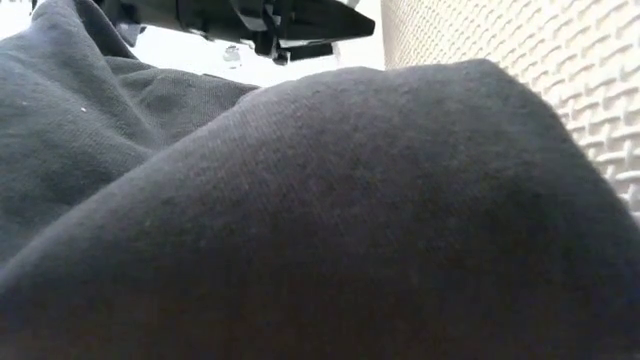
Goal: Sort clothes
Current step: Put the top white shirt into the bottom white laundry bin, then put the white shirt into the bottom white laundry bin
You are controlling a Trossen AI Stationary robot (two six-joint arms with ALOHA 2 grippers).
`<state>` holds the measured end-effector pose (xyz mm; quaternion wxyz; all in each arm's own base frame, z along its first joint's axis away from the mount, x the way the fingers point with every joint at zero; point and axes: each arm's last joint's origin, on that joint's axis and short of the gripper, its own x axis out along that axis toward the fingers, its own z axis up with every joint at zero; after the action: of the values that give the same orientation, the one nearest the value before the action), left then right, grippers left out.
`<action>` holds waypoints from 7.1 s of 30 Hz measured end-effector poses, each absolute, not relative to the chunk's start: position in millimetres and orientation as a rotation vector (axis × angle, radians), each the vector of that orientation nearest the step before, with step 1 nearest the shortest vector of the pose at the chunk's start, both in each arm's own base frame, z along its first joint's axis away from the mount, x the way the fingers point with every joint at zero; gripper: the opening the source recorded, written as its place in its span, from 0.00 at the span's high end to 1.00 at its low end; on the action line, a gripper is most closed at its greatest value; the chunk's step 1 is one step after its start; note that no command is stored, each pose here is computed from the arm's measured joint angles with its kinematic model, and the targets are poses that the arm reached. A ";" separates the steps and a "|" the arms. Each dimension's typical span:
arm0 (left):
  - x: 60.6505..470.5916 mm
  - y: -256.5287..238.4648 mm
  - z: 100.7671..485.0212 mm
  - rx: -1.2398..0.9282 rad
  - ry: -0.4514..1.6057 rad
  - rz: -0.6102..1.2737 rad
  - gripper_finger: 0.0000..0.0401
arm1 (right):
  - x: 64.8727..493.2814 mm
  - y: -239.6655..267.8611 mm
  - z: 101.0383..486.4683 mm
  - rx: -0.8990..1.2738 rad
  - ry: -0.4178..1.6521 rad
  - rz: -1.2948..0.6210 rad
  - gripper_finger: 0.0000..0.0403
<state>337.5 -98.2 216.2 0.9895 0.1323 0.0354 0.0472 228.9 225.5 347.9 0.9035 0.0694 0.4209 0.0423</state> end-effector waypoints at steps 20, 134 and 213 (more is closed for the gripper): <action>346.1 -98.1 276.5 0.640 0.198 0.228 1.00 | 232.6 218.5 348.4 0.039 0.799 -0.005 0.54; 251.8 -76.8 306.3 0.523 0.600 -0.016 0.60 | 240.7 198.3 297.7 0.122 1.006 -0.111 1.00; 195.2 -56.7 361.1 0.426 0.365 0.026 0.60 | 243.0 195.8 363.1 0.001 0.852 0.068 0.64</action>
<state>195.2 -56.7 361.1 0.9609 0.2101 0.1800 0.0130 243.0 195.8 363.1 0.9102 0.0004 0.4129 0.0329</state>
